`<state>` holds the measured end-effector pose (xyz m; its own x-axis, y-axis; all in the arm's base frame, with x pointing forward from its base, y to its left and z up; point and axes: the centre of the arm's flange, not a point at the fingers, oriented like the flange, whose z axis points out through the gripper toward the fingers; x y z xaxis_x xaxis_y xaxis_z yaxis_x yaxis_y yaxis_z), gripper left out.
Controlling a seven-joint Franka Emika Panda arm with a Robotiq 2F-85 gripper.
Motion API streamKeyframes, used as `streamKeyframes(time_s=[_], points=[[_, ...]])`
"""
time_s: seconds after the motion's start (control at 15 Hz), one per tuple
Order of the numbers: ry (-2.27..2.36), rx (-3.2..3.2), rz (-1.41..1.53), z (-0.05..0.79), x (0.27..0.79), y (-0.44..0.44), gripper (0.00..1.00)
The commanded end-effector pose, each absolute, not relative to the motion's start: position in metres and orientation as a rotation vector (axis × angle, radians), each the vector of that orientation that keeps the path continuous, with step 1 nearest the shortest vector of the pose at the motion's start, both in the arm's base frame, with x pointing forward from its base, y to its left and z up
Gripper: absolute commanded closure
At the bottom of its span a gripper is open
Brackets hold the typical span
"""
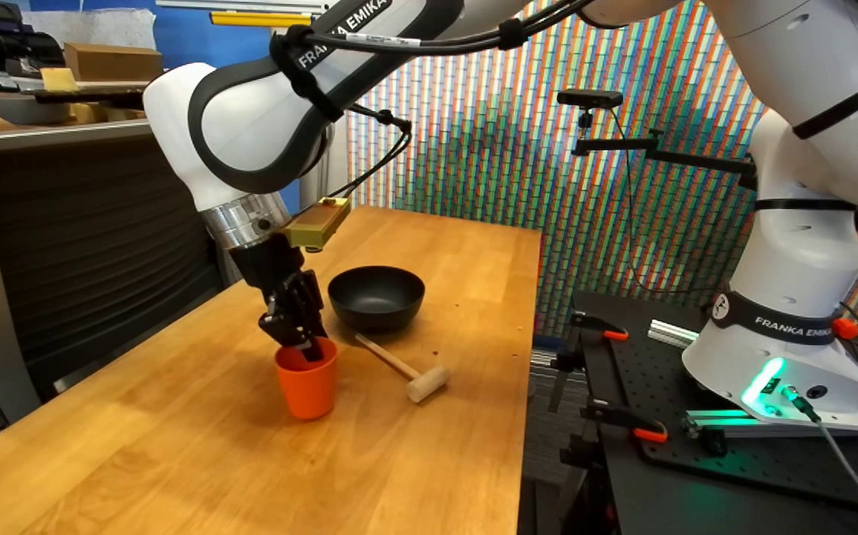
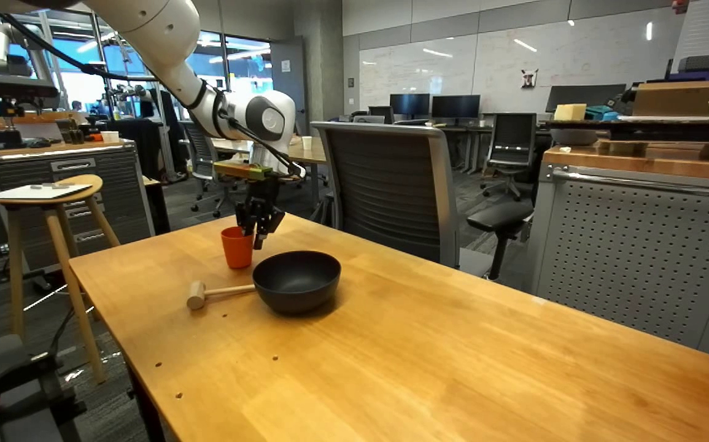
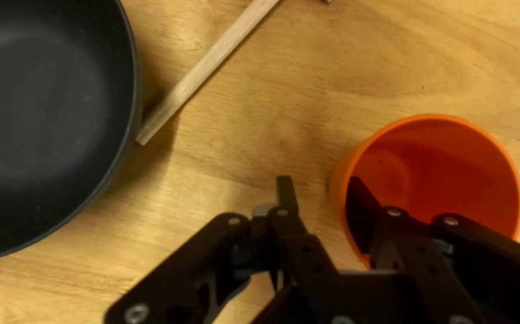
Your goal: Put the cup in the bowl
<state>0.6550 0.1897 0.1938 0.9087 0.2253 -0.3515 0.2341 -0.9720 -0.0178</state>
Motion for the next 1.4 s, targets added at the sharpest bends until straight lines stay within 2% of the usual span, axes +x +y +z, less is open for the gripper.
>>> streamKeyframes(time_s=[0.0,0.07,0.33,0.8,1.33], points=[[0.366,3.07,-0.579,0.199,0.659,0.191,0.96],[0.364,3.077,-0.573,0.203,0.657,0.189,1.0],[0.285,3.076,-0.475,0.25,0.645,0.165,0.99],[-0.255,2.959,-0.272,0.353,0.611,0.045,0.98],[-0.526,2.886,-0.417,0.307,0.578,-0.02,0.98]])
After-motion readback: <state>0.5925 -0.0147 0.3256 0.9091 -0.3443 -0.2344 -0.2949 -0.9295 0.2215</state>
